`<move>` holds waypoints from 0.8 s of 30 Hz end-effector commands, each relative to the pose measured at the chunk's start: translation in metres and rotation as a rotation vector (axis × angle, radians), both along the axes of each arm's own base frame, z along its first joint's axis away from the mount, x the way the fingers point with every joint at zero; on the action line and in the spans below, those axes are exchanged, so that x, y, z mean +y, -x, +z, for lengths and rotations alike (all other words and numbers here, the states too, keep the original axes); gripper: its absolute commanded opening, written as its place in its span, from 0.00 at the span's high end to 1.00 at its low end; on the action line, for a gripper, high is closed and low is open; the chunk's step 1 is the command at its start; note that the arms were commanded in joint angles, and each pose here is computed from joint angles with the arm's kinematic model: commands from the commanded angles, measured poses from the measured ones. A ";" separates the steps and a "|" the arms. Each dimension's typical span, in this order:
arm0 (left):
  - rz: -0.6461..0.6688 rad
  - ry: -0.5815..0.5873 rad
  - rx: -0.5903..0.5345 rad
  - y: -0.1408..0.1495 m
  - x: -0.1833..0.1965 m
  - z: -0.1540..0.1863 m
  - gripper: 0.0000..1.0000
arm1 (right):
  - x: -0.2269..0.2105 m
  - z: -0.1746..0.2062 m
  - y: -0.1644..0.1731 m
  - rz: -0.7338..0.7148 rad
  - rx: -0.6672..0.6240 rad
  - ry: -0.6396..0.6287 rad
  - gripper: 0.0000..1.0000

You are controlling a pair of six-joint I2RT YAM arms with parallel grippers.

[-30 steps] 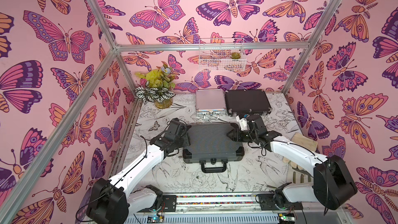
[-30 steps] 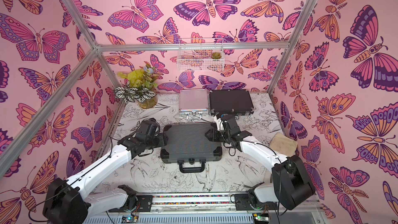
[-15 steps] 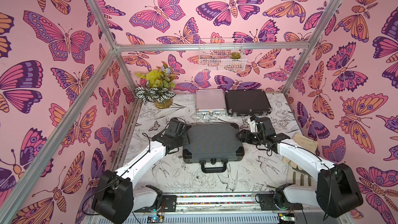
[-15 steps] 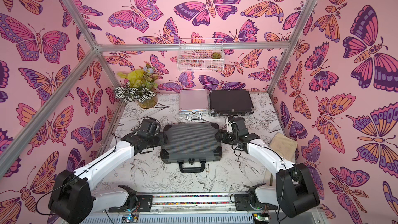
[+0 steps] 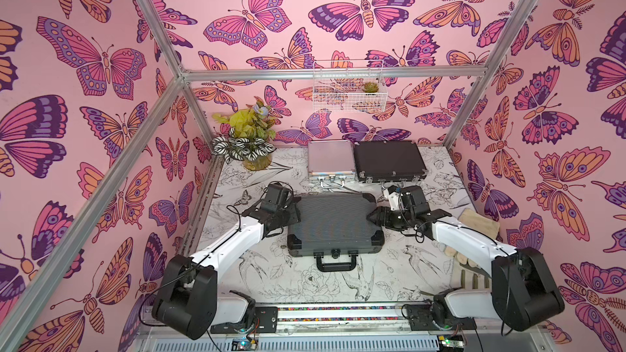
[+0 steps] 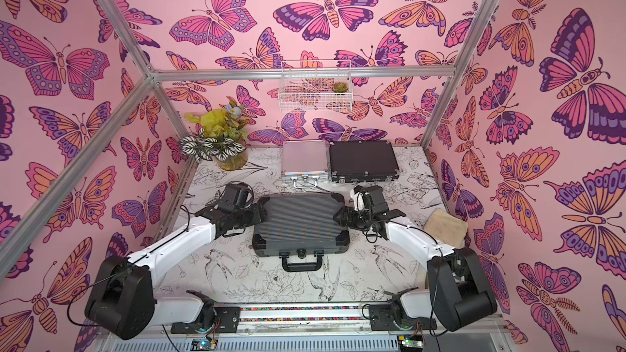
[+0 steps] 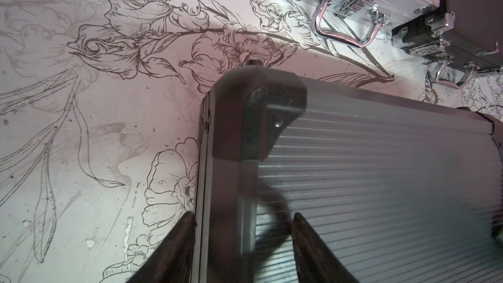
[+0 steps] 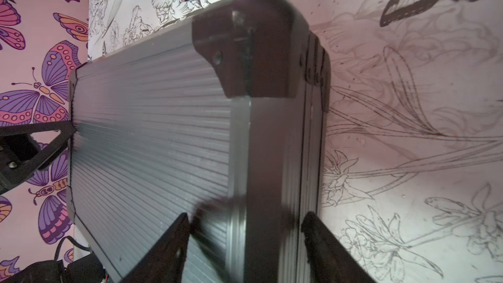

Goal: Close the poker set cases
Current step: Move the poker set case to the center of the board.

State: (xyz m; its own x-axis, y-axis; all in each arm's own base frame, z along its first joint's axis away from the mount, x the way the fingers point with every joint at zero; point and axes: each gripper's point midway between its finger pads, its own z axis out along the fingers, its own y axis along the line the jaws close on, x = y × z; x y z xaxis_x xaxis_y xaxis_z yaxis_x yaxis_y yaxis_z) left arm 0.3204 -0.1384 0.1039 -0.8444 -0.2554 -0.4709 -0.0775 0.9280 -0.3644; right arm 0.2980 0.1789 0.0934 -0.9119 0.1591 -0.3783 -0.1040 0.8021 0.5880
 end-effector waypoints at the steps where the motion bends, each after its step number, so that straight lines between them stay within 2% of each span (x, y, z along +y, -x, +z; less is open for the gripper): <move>1: 0.005 -0.052 0.044 0.008 0.011 -0.013 0.43 | 0.014 -0.015 0.022 0.068 0.083 -0.035 0.34; 17: 0.033 -0.100 0.043 0.008 0.023 -0.013 0.45 | 0.092 -0.033 0.038 0.170 0.118 -0.065 0.40; 24: 0.088 -0.181 0.038 -0.002 0.037 -0.015 0.45 | 0.136 -0.050 0.035 0.169 0.140 -0.077 0.42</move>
State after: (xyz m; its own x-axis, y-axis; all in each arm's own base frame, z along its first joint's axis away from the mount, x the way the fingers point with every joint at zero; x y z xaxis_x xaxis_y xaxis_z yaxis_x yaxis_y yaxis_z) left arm 0.3377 -0.0722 0.1107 -0.7524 -0.2921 -0.5905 -0.2541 0.9556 -0.1489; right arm 0.3270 0.2651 0.0929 -0.8715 0.2025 -0.4466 -0.1380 0.7727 0.6196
